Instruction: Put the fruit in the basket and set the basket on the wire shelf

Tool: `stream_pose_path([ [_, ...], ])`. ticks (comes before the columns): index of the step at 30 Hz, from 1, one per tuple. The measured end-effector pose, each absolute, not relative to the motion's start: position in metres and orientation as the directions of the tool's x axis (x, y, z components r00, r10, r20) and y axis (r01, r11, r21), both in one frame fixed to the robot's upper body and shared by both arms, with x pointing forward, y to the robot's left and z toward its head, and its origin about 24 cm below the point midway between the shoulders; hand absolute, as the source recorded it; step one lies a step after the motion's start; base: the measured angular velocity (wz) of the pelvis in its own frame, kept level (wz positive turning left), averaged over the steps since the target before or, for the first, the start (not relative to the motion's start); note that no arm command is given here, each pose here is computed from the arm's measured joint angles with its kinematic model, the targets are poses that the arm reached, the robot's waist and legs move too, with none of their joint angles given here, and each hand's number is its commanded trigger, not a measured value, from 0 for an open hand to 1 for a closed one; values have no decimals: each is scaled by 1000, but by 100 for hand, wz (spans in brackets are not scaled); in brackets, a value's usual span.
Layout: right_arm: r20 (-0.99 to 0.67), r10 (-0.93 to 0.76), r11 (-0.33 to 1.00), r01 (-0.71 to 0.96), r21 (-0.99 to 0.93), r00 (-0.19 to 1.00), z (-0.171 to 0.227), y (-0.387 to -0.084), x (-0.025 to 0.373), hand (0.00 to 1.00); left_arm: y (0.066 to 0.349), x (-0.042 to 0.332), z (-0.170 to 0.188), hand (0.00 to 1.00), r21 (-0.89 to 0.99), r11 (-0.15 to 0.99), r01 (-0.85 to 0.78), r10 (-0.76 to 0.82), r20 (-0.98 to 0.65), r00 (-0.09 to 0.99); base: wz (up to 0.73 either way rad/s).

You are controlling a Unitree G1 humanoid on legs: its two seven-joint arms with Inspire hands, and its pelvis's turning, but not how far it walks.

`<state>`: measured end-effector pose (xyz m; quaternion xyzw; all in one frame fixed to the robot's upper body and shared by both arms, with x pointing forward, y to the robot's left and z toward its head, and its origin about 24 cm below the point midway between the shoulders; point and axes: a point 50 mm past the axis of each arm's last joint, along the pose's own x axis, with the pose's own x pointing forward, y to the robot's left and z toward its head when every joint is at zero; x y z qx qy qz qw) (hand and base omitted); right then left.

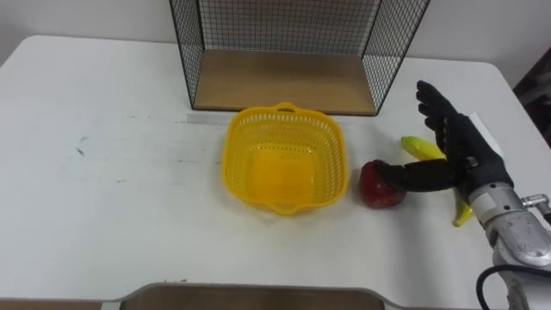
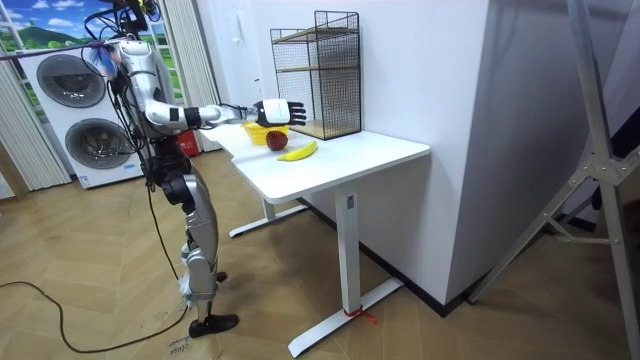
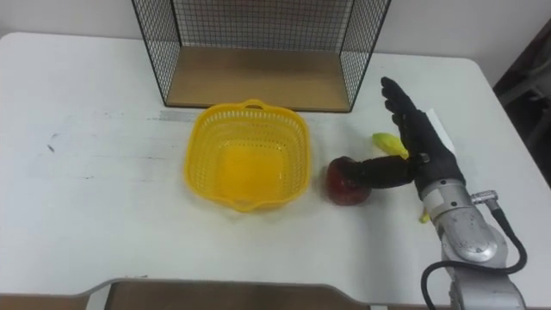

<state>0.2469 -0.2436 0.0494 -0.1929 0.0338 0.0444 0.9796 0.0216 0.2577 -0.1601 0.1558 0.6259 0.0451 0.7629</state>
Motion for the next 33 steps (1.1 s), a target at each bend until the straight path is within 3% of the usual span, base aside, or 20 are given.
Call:
stream_pose_path([
  [33,-245,163,903,-245,-354,956,21,-236,241,0,260,23,-158,0,286,943,169,245,-942,228,0],
])
